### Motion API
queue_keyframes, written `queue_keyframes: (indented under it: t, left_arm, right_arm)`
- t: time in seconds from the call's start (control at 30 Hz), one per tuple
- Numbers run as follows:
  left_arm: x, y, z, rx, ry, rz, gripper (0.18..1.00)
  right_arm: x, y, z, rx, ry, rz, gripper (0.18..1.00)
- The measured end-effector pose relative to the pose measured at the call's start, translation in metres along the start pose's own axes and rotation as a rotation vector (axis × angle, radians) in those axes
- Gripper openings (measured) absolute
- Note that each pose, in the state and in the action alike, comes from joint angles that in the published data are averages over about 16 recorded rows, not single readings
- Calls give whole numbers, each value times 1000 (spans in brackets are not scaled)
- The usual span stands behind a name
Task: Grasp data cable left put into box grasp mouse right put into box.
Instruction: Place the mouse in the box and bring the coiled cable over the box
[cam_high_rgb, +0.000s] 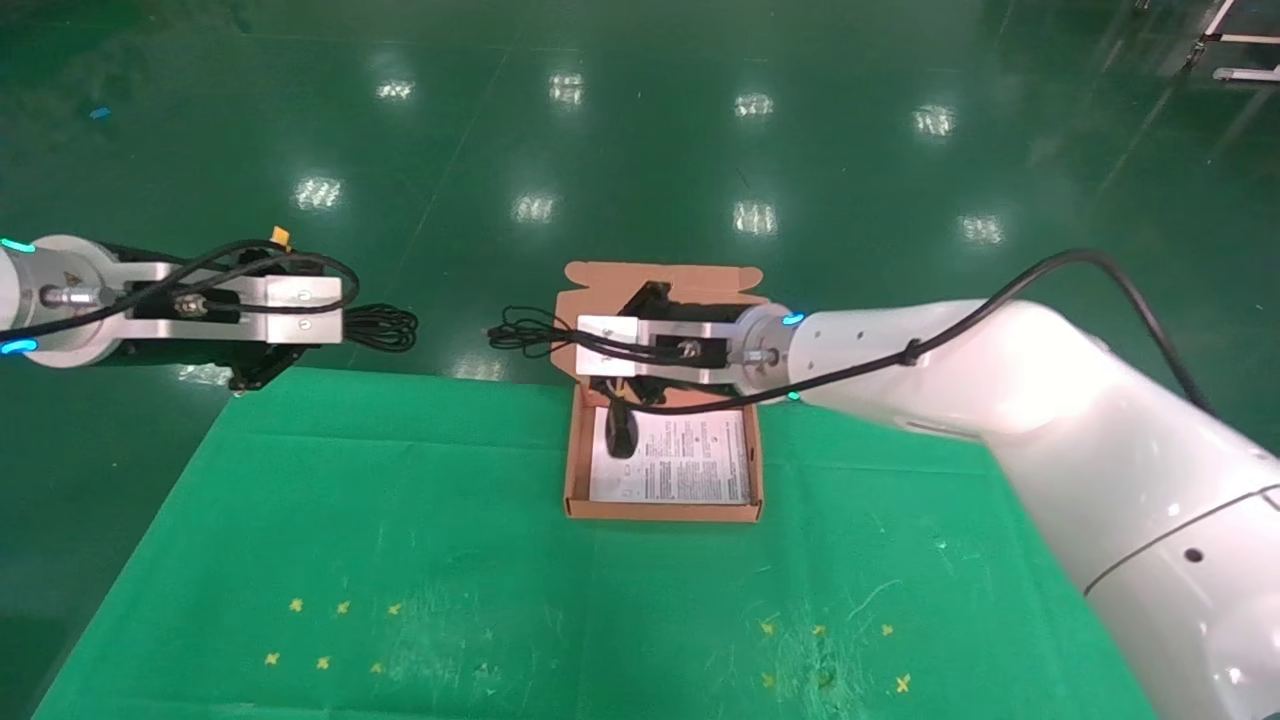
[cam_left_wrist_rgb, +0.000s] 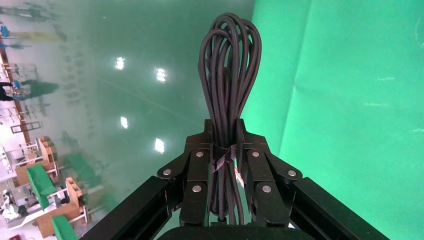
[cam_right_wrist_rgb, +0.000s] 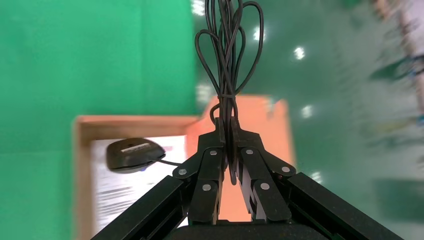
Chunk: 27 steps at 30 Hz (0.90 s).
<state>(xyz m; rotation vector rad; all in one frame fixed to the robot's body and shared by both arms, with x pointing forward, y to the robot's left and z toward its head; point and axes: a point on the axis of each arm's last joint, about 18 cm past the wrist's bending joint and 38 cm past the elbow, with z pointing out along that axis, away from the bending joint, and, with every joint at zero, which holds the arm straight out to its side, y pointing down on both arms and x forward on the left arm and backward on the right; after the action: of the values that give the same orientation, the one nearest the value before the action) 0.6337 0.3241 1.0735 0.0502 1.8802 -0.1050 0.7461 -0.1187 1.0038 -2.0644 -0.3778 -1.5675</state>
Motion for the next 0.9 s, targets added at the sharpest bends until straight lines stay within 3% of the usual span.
queue_keyframes:
  t: [0.4,0.9]
  left_arm:
    - [0,0,0,0,0,0,263]
    - [1,-3,3,12,6,0,262]
  right_arm:
    - [-32,32,10,-96,-50,173,195]
    - [-36,47,8,-146,-54,203,208]
